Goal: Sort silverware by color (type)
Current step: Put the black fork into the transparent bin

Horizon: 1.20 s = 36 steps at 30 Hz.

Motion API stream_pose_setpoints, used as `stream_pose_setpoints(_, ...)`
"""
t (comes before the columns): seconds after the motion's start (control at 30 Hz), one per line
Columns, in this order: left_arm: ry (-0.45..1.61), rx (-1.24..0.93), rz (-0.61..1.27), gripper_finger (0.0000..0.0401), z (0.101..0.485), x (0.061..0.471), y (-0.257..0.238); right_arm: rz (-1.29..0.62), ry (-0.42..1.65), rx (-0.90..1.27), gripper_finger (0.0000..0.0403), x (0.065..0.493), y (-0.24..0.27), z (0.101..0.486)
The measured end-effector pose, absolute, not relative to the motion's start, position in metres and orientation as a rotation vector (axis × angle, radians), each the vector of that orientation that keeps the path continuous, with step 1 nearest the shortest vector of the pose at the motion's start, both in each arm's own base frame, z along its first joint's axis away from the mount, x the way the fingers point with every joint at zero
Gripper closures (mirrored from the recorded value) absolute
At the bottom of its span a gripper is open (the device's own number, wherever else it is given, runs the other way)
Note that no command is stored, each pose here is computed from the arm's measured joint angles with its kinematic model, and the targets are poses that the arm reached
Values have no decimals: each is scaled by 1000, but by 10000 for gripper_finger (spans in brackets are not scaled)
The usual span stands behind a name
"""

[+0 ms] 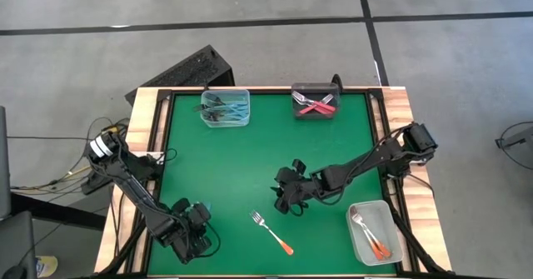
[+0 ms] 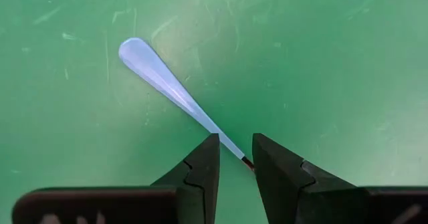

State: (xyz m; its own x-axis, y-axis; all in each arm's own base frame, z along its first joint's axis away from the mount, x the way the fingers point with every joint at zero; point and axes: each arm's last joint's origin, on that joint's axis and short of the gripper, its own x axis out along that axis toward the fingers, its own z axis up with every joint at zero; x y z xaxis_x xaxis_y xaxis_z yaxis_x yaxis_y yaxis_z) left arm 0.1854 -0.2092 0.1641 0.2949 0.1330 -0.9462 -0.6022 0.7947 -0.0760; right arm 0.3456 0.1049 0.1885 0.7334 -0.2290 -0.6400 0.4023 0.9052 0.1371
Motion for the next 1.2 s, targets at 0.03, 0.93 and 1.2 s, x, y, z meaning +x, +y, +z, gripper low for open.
stream_pose_setpoints(0.03, 1176, -468, 515, 324, 164, 185, -209, -352, 662, 275, 218, 346, 105, 188)
stream_pose_setpoints(0.93, 1151, -125, 419, 394, 141, 196, -216, -336, 653, 263, 218, 347, 107, 192)
stream_pose_setpoints(1.2, 921, 343, 340, 400, 162, 216, -214, -230, 549, 200, 218, 358, 125, 220)
